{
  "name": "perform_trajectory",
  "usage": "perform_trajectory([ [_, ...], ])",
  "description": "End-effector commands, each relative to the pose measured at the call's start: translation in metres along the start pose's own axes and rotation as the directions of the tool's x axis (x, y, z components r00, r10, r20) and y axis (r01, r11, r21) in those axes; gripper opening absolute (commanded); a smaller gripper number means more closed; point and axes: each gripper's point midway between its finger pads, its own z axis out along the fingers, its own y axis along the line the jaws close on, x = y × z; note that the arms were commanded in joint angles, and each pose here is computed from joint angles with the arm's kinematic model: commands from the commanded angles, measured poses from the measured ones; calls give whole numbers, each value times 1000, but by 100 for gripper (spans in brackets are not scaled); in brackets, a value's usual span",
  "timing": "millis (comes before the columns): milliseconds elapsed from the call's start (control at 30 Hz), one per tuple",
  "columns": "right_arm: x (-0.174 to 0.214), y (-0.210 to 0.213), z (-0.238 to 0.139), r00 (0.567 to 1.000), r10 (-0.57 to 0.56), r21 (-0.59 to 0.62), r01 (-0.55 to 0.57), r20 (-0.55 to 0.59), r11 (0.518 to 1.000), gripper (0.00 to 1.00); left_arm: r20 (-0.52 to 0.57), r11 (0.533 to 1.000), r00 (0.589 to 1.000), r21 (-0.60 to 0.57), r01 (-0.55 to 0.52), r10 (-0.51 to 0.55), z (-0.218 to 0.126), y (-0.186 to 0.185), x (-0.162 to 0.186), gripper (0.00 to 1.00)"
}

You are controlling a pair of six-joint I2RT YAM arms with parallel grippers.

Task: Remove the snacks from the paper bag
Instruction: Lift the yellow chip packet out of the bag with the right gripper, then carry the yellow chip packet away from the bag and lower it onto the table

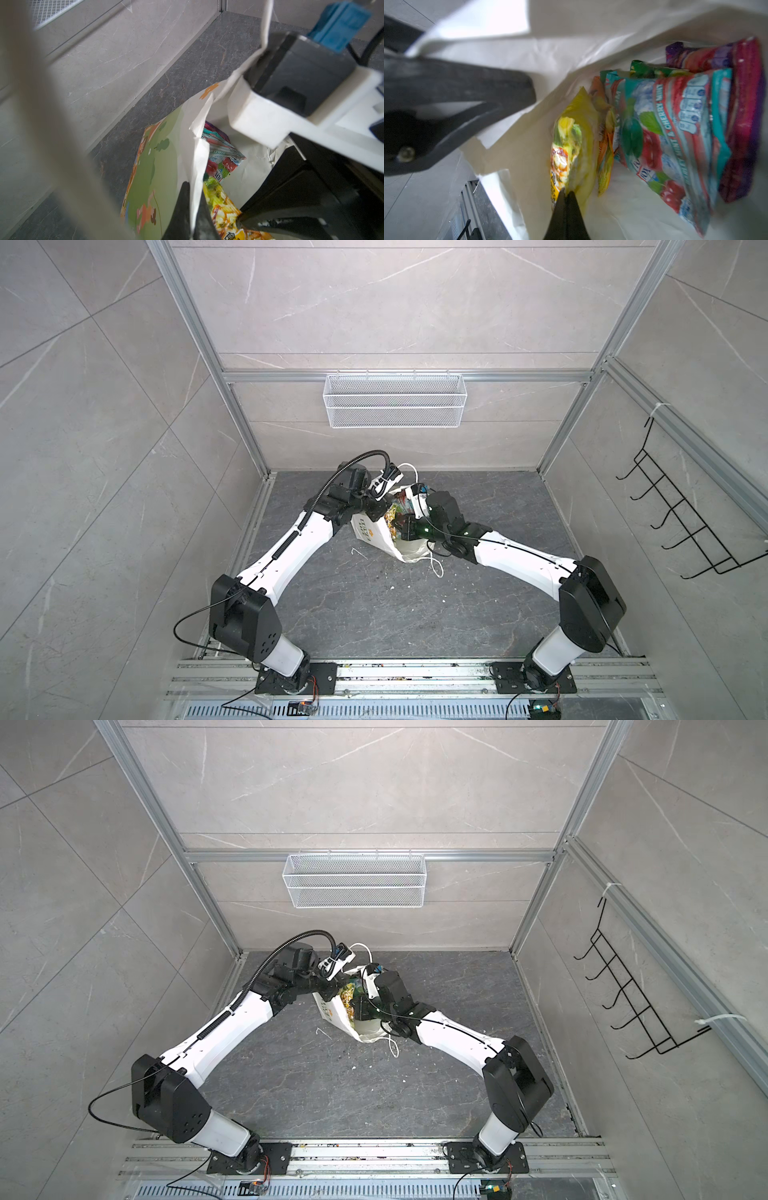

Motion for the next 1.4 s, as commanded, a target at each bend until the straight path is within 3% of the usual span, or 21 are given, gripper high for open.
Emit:
perform_trajectory([
  [0, -9, -2, -17, 999, -41, 3, 41, 21, 999, 0, 102, 999, 994, -29, -41, 44, -20, 1, -30, 0],
  [200, -15, 7, -36, 994, -107, -53, 108, 22, 993, 0, 105, 999, 994, -35, -33, 37, -19, 4, -32, 0],
  [367, -20, 2, -54, 989, -149, -26, 149, 15, 988, 0, 107, 999, 994, -44, -30, 34, -18, 5, -32, 0],
  [700, -27, -1, -98, 990, -141, -91, 140, -5, 986, 0, 123, 997, 992, -77, -23, 32, -18, 13, -38, 0],
  [1000, -49, 6, -149, 993, -66, -132, 78, 93, 988, 0, 135, 996, 990, -84, -20, 31, -16, 14, -39, 0],
  [1367, -77, -35, -204, 955, 51, 89, -80, 291, 993, 0, 156, 998, 987, -58, -38, 46, -22, 6, -39, 0],
])
